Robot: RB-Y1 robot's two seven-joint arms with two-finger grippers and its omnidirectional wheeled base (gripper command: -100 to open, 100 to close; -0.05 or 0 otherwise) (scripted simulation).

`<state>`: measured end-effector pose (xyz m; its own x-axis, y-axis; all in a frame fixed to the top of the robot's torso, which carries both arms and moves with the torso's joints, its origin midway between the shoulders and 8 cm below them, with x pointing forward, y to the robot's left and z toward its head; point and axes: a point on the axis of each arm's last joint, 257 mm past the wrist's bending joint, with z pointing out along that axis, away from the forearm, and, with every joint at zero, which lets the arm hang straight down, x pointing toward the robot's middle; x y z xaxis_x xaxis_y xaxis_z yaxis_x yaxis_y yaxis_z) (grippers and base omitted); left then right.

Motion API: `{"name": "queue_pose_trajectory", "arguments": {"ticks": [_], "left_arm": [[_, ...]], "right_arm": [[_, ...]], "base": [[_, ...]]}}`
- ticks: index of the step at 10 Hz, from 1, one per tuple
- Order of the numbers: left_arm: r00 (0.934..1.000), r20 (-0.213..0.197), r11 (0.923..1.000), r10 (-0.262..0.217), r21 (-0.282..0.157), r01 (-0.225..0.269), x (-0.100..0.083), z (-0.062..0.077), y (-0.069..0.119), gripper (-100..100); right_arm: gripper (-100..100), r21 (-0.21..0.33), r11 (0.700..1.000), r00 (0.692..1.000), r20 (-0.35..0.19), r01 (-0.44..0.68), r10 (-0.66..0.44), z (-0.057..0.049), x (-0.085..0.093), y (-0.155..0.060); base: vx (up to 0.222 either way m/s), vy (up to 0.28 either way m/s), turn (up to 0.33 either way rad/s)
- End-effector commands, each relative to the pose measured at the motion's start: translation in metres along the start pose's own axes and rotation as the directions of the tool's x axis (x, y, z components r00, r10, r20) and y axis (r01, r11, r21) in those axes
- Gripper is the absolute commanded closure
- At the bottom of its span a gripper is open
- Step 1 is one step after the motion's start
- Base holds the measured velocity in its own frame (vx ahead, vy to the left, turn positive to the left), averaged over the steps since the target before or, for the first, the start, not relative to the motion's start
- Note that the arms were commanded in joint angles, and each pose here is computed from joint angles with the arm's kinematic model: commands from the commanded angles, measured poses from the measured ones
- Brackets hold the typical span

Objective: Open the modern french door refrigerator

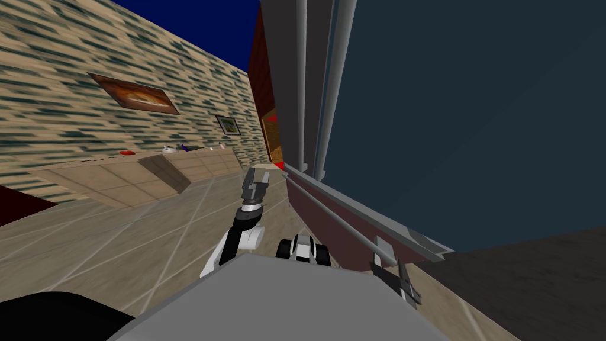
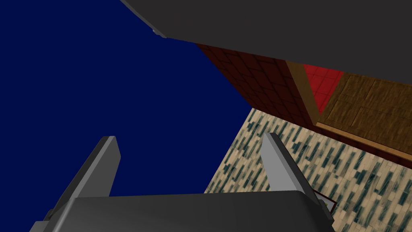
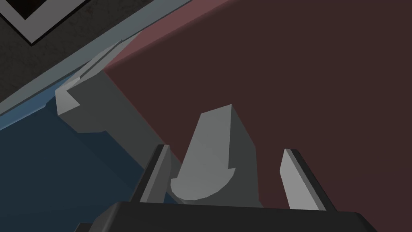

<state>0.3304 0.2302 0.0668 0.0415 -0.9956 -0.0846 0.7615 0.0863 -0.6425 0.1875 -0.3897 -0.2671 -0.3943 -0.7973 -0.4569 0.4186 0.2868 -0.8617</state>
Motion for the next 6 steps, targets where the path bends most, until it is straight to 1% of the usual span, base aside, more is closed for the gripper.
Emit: {"name": "queue_pose_trajectory", "arguments": {"ticks": [1, 2, 5, 6], "left_arm": [[1.0000, 0.000, 1.0000, 0.000, 0.000, 0.000, 0.000, 0.000, 0.000, 0], [1.0000, 0.000, 1.0000, 0.000, 0.000, 0.000, 0.000, 0.000, 0.000, 0], [1.0000, 0.000, 1.0000, 0.000, 0.000, 0.000, 0.000, 0.000, 0.000, 0], [1.0000, 0.000, 1.0000, 0.000, 0.000, 0.000, 0.000, 0.000, 0.000, 0]], "right_arm": [[100, 0.014, 1.000, 1.000, 0.004, 0.000, 0.000, 0.002, 0.000, -0.001], [100, 0.005, 1.000, 1.000, 0.006, 0.001, -0.001, -0.004, -0.002, -0.004], [100, -0.018, 1.000, 1.000, 0.004, 0.000, 0.000, -0.015, -0.006, -0.006], [100, 0.001, 1.000, 1.000, 0.006, 0.002, -0.002, -0.008, -0.004, -0.010]], "base": [[-0.030, 0.012, 0.017], [-0.070, 0.074, -0.029], [-0.132, 0.133, -0.042], [-0.070, 0.055, 0.006]]}}
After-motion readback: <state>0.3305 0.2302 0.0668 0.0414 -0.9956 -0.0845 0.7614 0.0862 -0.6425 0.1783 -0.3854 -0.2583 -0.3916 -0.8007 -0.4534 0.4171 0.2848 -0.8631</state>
